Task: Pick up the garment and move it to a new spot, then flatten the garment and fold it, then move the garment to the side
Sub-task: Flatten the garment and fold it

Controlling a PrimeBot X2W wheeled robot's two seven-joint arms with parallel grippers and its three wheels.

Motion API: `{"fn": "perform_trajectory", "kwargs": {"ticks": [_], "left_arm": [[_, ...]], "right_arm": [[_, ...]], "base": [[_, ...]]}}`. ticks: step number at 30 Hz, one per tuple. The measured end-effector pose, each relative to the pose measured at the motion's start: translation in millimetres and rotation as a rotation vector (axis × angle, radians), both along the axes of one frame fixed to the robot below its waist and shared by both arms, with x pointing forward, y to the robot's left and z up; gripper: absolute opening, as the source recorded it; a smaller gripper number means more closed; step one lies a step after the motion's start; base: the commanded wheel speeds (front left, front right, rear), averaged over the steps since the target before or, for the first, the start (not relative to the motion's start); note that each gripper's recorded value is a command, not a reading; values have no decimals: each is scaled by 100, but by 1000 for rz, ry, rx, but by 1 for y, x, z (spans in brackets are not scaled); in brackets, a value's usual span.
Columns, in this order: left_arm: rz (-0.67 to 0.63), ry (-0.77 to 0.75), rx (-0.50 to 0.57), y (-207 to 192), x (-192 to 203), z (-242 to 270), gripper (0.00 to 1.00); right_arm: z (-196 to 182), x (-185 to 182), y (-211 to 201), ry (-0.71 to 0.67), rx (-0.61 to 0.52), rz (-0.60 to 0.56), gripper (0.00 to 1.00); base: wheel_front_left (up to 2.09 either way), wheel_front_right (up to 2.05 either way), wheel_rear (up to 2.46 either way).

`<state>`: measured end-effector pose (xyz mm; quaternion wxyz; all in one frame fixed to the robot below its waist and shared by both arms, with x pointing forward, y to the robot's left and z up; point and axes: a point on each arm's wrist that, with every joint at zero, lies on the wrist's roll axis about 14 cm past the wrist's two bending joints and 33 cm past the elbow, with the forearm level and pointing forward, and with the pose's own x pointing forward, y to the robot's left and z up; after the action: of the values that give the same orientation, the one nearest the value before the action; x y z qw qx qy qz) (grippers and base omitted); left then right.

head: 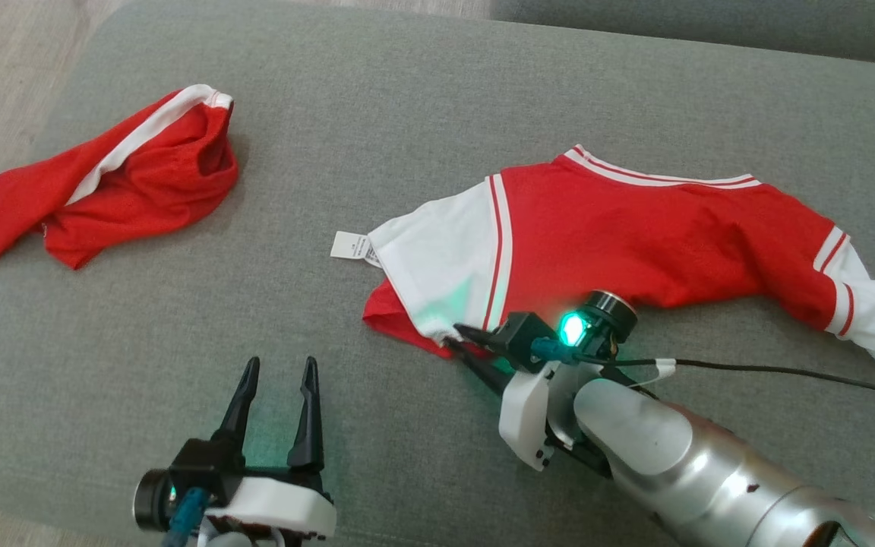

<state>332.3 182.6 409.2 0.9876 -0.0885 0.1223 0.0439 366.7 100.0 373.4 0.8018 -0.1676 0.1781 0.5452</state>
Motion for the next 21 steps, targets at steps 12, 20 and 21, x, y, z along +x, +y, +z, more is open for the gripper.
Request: {"fn": "perform_trajectory", "kwargs": {"ticks": [12, 20, 21], "left_arm": [[0, -15, -12, -2, 2, 4, 100], [-79, -37, -13, -23, 8, 8, 100], [-89, -42, -14, -25, 10, 10, 100]], "right_arm": [[61, 40, 1, -45, 242, -171, 0], [138, 82, -69, -186, 492, -495, 0], [135, 82, -83, -183, 498, -543, 0]], "base": [[0, 0, 0], [0, 0, 0], [0, 0, 0]]}}
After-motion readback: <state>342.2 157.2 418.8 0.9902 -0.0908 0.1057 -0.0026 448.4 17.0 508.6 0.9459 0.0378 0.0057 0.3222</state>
